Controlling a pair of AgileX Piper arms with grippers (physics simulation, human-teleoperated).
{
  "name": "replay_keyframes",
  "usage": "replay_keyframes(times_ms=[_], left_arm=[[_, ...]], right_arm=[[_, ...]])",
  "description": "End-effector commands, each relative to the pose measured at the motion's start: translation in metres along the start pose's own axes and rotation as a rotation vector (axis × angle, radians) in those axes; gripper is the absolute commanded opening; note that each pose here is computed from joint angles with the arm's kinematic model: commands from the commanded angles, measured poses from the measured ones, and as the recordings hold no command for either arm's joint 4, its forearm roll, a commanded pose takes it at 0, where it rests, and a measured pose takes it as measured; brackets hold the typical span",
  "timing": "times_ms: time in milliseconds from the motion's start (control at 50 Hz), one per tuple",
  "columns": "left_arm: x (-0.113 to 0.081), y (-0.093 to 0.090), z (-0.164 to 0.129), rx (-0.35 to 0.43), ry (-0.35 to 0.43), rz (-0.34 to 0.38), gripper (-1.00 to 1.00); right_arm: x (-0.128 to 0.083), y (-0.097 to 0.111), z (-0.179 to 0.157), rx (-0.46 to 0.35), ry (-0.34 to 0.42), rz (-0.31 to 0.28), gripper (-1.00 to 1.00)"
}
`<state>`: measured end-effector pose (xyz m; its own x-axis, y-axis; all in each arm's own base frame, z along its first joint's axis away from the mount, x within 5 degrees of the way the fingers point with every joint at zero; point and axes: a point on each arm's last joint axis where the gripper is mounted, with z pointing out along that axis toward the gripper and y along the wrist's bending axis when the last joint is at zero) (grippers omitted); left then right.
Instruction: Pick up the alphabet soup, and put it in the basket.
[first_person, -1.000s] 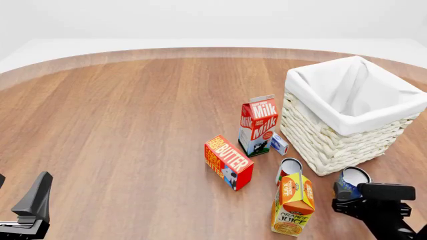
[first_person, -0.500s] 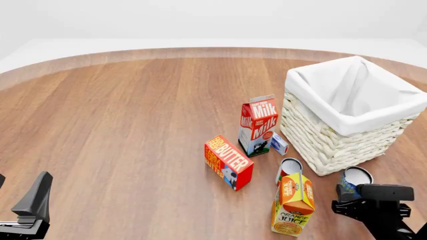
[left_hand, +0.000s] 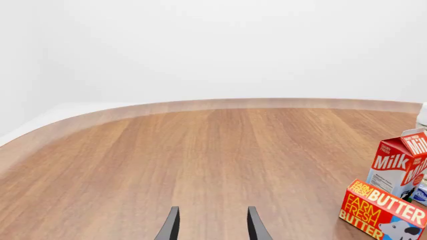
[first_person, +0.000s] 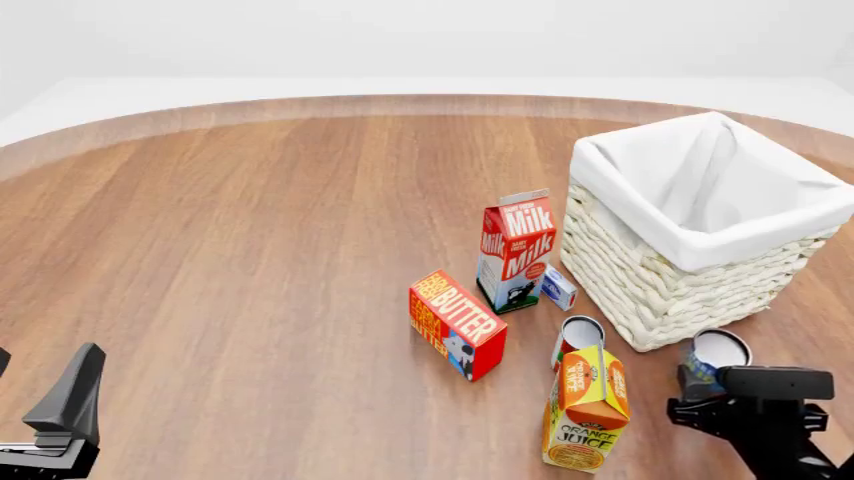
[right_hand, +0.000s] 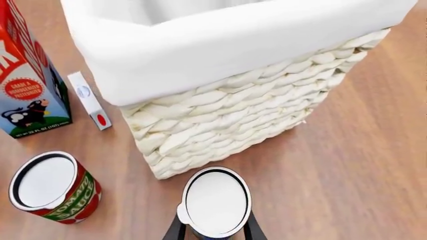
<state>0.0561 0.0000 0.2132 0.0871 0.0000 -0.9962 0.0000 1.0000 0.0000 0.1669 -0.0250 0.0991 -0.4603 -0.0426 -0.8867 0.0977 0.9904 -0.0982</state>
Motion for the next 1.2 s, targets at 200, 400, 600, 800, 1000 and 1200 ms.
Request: replay_keyframes(times_ms=[200,400,600,800,1000,1200], left_arm=[[0.0,0.0,0.0,0.0,0.0,0.0,1.0],[0.0,0.0,0.0,0.0,0.0,0.0,1.0],[0.0,0.0,0.0,0.0,0.0,0.0,1.0],[0.0,0.0,0.0,0.0,0.0,0.0,1.0],[0.0,0.0,0.0,0.0,0.0,0.0,1.0],[0.0,0.0,0.0,0.0,0.0,0.0,1.0]], right_arm=[[-0.005,-0.002,-0.002,0.011,-0.032,0.008,-1.0],[-0.012,-0.004,-0.006,0.02,-0.05,0.007,-1.0],[-0.022,-0.005,-0.018,0.02,-0.063,-0.004,-1.0],[-0.028,-0.006,-0.025,0.024,-0.073,-0.008,-1.0],[-0.031,-0.006,-0.029,0.028,-0.08,-0.01,-1.0],[-0.037,-0.007,-0.039,0.03,-0.097,-0.014,-1.0]])
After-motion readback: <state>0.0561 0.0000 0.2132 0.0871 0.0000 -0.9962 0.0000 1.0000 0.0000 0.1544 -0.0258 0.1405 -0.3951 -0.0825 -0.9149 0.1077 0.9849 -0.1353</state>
